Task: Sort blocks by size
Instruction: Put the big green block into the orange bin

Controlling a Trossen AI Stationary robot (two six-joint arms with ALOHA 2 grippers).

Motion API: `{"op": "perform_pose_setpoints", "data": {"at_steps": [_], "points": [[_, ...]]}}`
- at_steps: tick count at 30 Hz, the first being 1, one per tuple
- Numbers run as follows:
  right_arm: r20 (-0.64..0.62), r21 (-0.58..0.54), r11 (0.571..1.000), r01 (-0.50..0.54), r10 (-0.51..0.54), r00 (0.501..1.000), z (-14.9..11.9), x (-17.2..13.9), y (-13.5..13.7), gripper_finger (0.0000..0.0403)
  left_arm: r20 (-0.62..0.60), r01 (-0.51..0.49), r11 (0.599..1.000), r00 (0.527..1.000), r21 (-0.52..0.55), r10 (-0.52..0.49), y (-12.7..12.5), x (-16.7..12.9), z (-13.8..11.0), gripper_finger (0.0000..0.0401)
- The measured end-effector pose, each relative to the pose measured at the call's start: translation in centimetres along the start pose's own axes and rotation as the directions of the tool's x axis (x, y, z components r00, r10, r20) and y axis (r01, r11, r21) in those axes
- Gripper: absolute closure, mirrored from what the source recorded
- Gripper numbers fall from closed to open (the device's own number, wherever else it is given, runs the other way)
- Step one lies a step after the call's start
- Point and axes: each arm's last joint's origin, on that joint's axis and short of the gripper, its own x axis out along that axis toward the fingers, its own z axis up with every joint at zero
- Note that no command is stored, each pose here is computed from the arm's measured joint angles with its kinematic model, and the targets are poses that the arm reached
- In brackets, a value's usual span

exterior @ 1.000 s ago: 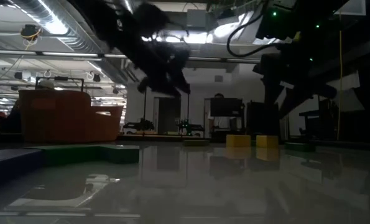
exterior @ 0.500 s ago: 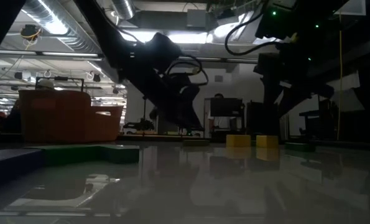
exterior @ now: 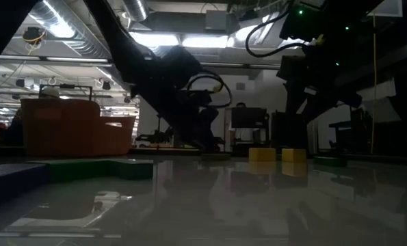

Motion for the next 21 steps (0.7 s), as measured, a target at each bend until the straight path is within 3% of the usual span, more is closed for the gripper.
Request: {"op": "perform_pose_setpoints", "data": {"at_steps": [21], "points": [[0.0,0.0,1.0,0.001,-0.001,1.0,0.01,0.0,-0.01,0.0212,-0.022,-0.039,0.999,0.999,0.015,0.039,0.58,0.96,-0.88,0.0237]]}}
